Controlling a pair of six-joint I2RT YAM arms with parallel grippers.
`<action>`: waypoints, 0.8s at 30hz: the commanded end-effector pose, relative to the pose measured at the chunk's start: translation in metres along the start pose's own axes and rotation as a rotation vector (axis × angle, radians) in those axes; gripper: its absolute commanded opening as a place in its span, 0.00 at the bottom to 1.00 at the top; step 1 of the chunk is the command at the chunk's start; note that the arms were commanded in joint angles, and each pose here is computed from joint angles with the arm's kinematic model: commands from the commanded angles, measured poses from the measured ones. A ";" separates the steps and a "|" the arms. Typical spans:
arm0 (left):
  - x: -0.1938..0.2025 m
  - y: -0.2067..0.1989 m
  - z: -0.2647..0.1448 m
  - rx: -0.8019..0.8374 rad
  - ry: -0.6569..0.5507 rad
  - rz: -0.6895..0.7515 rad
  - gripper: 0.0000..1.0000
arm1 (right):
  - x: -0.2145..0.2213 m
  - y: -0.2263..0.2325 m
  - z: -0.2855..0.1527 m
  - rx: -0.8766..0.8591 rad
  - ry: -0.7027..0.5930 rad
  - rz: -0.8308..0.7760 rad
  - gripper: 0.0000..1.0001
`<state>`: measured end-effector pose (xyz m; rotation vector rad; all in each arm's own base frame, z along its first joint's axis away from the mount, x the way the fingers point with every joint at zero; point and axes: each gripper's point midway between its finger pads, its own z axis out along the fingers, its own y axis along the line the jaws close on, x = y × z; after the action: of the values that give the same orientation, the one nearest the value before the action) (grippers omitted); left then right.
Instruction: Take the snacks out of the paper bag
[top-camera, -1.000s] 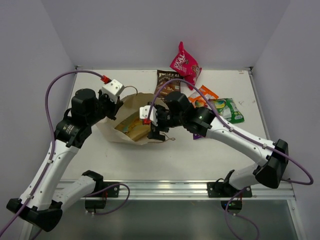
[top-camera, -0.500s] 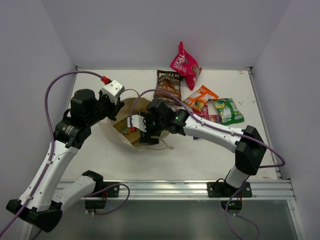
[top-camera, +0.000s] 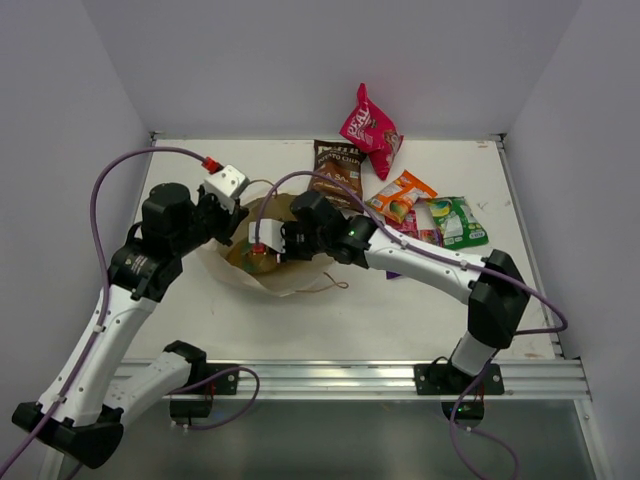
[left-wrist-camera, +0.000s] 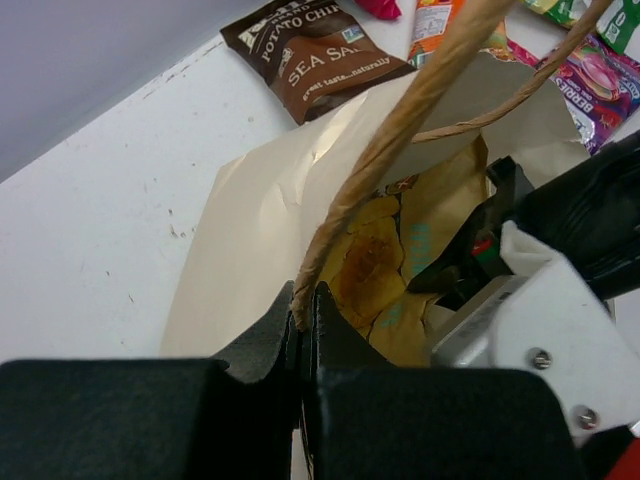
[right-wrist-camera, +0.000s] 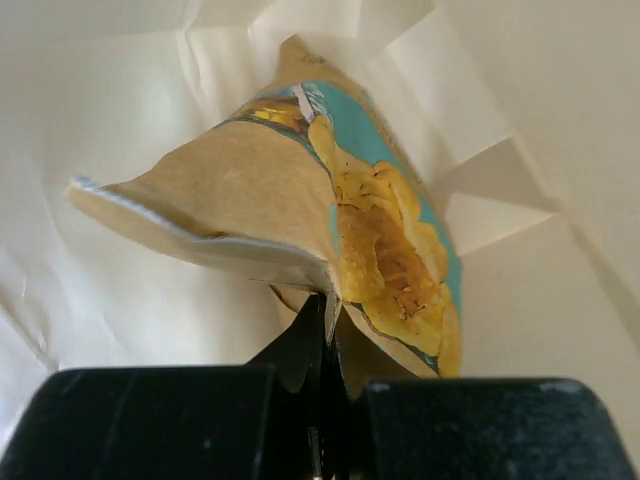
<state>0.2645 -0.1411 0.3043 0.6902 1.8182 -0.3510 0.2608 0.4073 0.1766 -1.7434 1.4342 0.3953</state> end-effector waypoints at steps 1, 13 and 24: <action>-0.009 0.006 0.000 -0.038 -0.049 -0.001 0.00 | -0.072 -0.029 -0.055 0.111 -0.208 -0.055 0.00; -0.008 0.020 -0.002 -0.125 -0.040 -0.029 0.00 | -0.167 -0.023 -0.218 0.222 -0.564 -0.190 0.00; 0.015 0.068 -0.004 -0.423 0.071 -0.133 0.00 | -0.178 -0.055 -0.336 0.528 -0.662 -0.121 0.00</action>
<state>0.2880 -0.1038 0.2965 0.4439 1.9004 -0.1460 0.1673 0.3064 0.4629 -1.3203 0.9027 0.4937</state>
